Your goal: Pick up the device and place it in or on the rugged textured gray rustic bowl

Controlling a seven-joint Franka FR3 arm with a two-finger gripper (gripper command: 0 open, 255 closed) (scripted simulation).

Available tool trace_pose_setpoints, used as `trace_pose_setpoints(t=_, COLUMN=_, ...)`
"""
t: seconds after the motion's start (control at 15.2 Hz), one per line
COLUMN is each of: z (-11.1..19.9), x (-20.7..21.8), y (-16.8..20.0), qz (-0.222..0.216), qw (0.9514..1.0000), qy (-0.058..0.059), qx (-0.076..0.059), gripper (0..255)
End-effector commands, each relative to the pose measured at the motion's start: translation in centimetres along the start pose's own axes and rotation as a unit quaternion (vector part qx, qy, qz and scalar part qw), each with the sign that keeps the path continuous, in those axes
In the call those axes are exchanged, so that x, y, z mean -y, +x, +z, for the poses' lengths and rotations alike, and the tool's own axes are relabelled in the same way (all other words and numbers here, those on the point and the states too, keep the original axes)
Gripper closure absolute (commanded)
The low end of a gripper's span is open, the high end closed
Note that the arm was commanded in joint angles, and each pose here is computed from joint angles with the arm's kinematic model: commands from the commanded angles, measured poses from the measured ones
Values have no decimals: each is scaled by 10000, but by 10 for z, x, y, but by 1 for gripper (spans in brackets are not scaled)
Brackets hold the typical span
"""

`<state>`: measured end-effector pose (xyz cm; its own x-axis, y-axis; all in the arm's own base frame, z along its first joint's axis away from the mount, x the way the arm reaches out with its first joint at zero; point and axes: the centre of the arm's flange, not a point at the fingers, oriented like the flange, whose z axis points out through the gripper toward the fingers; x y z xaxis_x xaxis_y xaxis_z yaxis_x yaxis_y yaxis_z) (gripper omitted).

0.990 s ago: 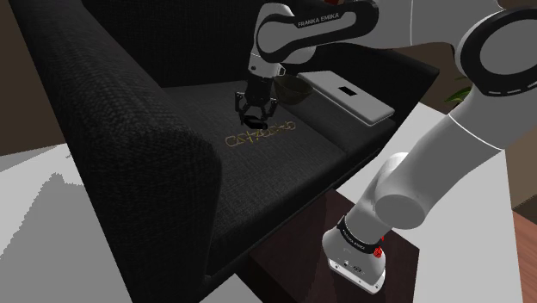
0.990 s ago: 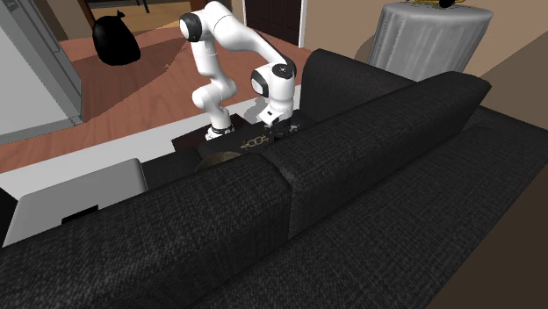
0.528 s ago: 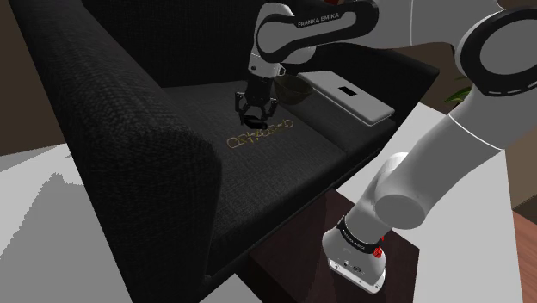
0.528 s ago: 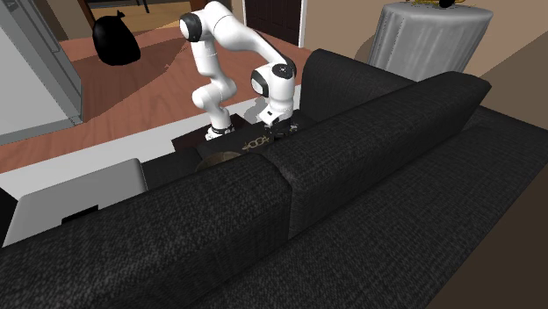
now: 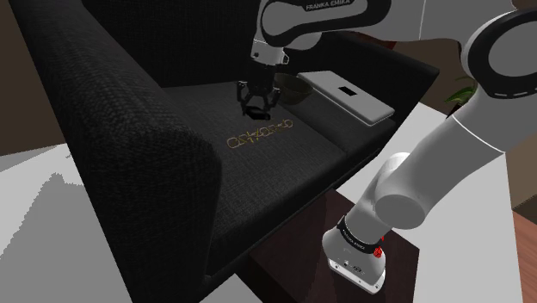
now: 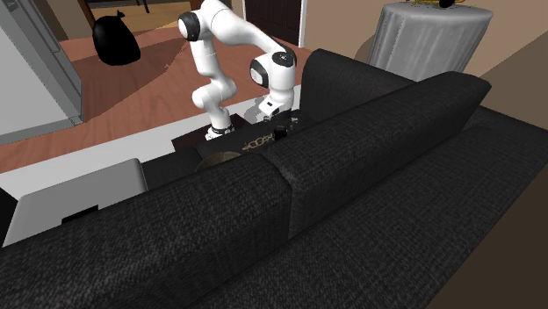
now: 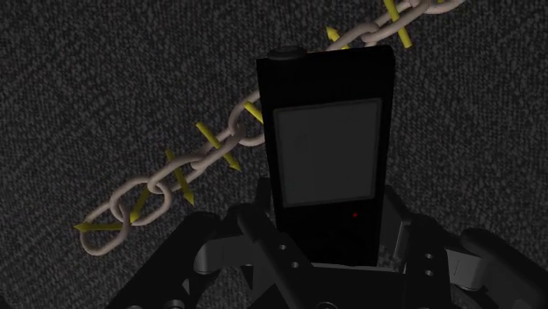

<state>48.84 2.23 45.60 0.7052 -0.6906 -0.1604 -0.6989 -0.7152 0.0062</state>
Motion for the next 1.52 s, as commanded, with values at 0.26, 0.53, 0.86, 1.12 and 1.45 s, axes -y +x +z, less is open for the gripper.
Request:
trace_pose_setpoints(t=0.26, z=-31, x=0, y=-5, qz=0, qw=10000, qy=-1, qx=1, gripper=255)
trace_pose_setpoints(t=0.53, z=-52, x=-1, y=-8, qz=0, qw=10000, qy=-1, qx=1, gripper=255)
trace_pose_setpoints(t=0.86, z=-78, x=-1, y=-12, qz=0, qw=10000, qy=-1, qx=1, gripper=255)
trace_pose_setpoints(t=1.12, z=-99, x=-1, y=-16, qz=0, qw=10000, qy=-1, qx=1, gripper=255)
trace_pose_setpoints(t=1.45, z=-125, x=-1, y=-20, qz=0, qw=10000, qy=-1, qx=1, gripper=255)
